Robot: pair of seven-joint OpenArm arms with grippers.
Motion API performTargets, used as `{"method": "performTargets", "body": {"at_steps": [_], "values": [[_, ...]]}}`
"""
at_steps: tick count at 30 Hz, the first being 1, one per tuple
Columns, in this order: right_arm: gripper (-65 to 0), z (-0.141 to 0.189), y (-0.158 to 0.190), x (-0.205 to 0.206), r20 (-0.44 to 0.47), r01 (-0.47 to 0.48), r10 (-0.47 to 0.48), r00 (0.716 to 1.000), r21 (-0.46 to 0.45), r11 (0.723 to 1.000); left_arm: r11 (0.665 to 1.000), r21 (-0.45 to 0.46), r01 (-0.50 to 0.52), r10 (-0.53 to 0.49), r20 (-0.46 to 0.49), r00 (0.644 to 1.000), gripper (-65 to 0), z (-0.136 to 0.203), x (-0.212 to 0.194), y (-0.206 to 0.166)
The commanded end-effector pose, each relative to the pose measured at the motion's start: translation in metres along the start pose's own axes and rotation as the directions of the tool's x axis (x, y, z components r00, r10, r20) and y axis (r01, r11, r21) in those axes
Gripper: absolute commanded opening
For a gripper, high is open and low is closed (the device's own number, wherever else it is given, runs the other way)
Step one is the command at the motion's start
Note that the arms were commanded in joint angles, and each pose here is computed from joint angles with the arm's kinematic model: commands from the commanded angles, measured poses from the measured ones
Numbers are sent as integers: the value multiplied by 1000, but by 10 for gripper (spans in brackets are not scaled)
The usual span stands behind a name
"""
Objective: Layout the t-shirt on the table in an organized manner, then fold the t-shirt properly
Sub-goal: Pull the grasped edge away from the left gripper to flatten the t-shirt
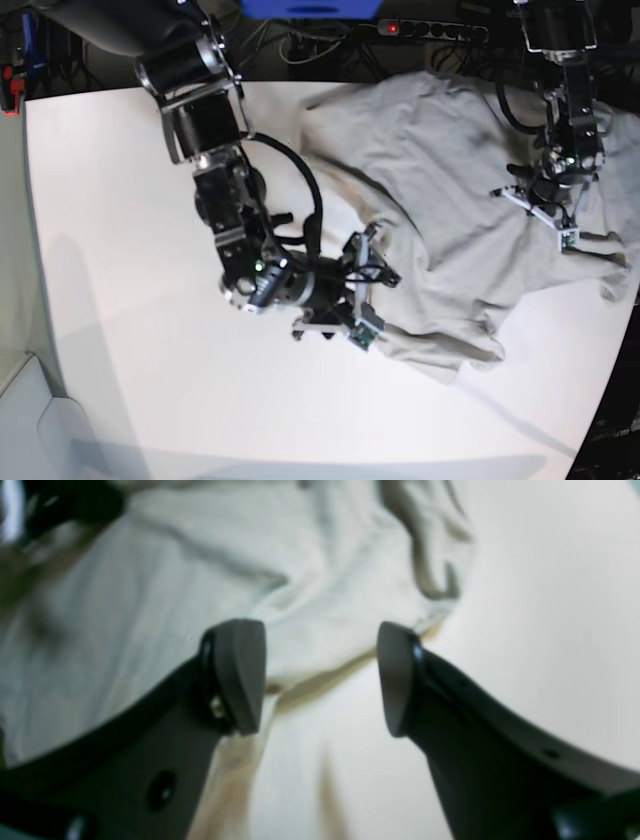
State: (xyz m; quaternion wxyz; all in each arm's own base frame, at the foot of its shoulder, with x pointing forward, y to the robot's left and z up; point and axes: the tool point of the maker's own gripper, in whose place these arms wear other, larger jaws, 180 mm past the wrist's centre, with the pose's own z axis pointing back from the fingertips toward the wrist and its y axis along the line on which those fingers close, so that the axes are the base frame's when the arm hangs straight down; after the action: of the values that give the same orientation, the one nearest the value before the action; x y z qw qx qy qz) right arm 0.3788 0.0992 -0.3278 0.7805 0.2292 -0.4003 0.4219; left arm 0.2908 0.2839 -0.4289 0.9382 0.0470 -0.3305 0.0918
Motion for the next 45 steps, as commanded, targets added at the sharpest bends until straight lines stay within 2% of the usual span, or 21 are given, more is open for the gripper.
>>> {"method": "performTargets", "body": {"at_steps": [1,4,13,25,27,28,31,32,36,40,42,45], "values": [[-291,0,-6,28,90,17,-17,996,3,1000,1000,13,4,-4,11,1000,-649,2,8,4],[-291,-10,-13,26,111,74,-75,991,18,997,1000,13,4,-4,8,1000,-649,2,7,4],[-291,-40,-4,-18,63,206,-211,975,86,975,1000,4,21,-21,42,999,-649,13,15,-1],[-296,-46,11,-42,22,246,-250,968,108,963,1000,-2,15,-15,50,999,-649,13,18,-3],[-344,-48,17,-50,4,258,-260,966,117,959,1000,-3,15,-15,50,999,-649,13,17,-3],[-392,-50,21,-52,-6,251,-252,968,127,960,1000,-4,14,-14,50,999,-649,13,17,-4],[-602,-54,32,-57,-35,228,-225,974,149,962,1000,-4,14,-14,50,999,-649,13,17,-4],[-650,-54,32,-56,-34,227,-225,974,149,962,1000,-4,14,-14,50,999,-649,13,17,-4],[-650,-52,26,-45,-11,205,-206,979,140,969,1000,-5,12,-12,55,998,-649,14,19,-4],[-650,-40,6,-15,67,175,-182,981,97,980,999,-26,23,-19,143,990,-649,30,47,-13],[-650,-25,-22,2,103,175,-178,979,40,984,996,-85,11,7,207,978,-649,49,68,-29],[-650,3,-74,2,99,180,-173,980,-65,982,987,-154,-42,78,237,968,-649,74,90,-34]]}}
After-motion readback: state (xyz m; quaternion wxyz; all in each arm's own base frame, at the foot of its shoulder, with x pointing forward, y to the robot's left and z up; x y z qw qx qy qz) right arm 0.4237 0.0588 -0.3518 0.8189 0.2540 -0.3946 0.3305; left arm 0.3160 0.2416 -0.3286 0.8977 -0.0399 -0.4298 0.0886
